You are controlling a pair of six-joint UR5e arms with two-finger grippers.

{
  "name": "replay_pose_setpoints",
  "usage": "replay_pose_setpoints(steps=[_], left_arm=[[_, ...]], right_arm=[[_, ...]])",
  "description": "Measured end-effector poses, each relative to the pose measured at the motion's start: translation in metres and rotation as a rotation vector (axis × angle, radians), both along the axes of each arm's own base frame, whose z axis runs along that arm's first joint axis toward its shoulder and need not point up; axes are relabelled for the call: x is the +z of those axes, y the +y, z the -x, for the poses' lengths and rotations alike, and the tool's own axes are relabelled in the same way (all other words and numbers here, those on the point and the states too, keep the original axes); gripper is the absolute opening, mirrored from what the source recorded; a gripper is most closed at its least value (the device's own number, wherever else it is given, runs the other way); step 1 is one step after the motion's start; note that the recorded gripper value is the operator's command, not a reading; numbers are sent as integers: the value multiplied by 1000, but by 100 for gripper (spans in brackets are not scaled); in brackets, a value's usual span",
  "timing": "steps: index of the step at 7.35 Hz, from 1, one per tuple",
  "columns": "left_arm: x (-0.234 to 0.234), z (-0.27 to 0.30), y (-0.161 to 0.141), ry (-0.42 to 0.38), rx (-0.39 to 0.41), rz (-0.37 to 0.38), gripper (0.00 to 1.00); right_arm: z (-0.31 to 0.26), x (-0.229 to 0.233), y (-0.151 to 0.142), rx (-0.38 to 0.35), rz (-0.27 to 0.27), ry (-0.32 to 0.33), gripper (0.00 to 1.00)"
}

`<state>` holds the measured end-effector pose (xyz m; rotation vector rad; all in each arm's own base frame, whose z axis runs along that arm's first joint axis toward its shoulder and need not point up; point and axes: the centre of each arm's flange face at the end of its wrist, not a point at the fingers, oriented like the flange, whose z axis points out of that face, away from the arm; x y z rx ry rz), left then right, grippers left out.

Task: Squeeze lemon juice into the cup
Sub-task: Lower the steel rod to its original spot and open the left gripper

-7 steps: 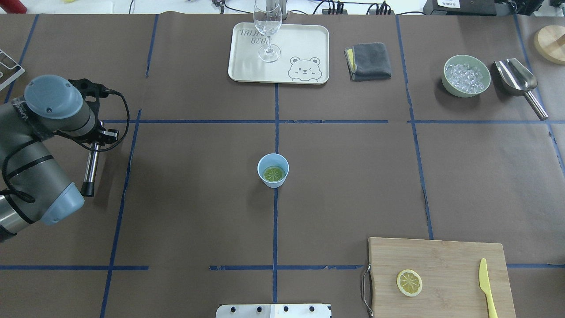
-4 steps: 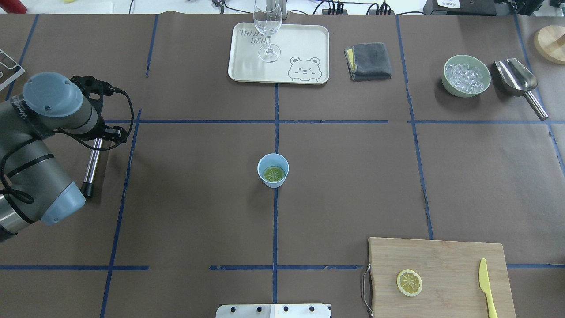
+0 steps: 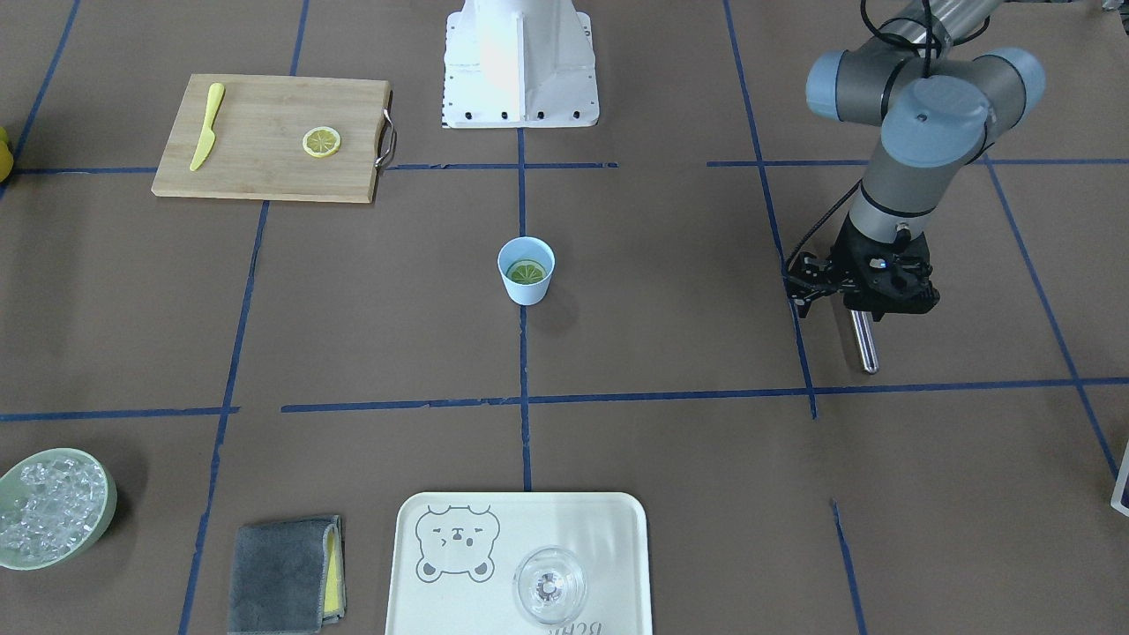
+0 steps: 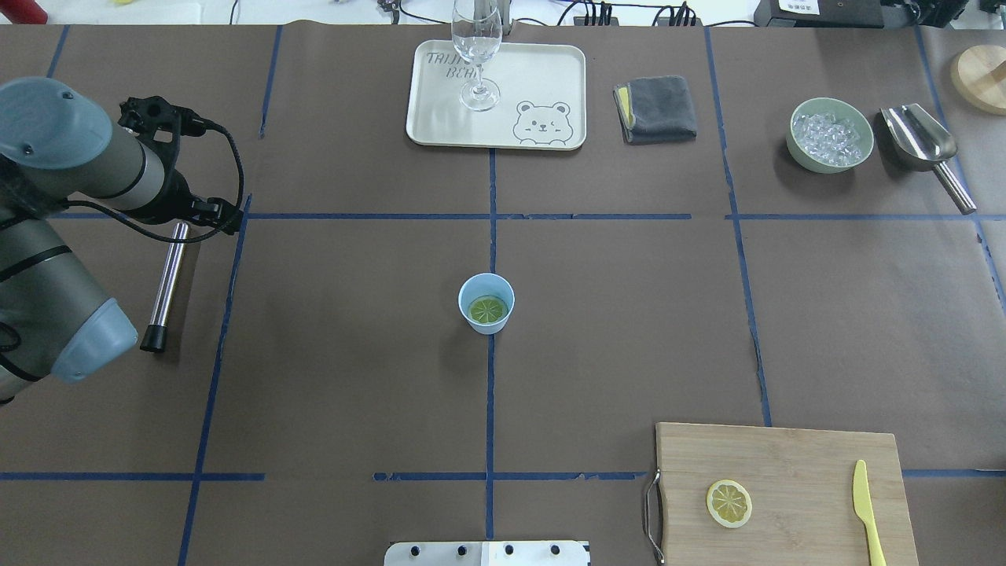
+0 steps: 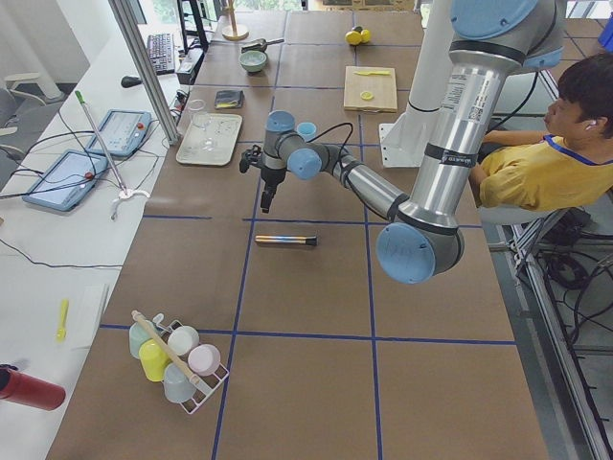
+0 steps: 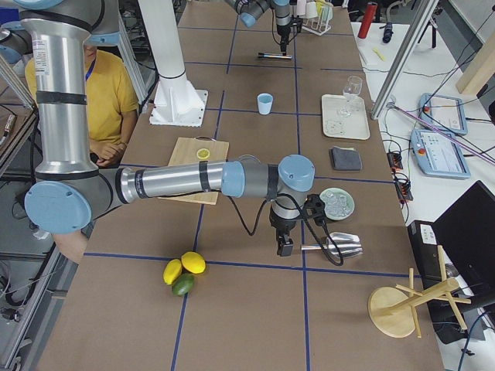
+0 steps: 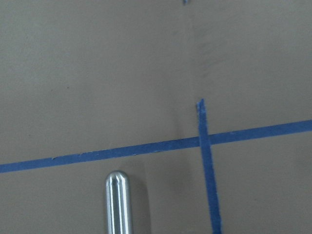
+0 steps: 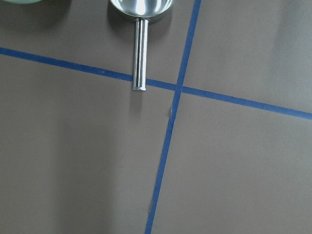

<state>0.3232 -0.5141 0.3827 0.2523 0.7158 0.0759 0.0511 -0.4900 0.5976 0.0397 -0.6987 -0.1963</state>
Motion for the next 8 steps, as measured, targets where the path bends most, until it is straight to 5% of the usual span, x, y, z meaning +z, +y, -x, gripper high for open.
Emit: replay_pose_setpoints(steps=[6,8], left_arm=[[-11,-10,-24,92,8,-45,100],[-6,20,-36,131,13,12,100]], right_arm=[[-25,0,-23,46,-29,38,100],[-25,2,-25,46,-27,40,100]])
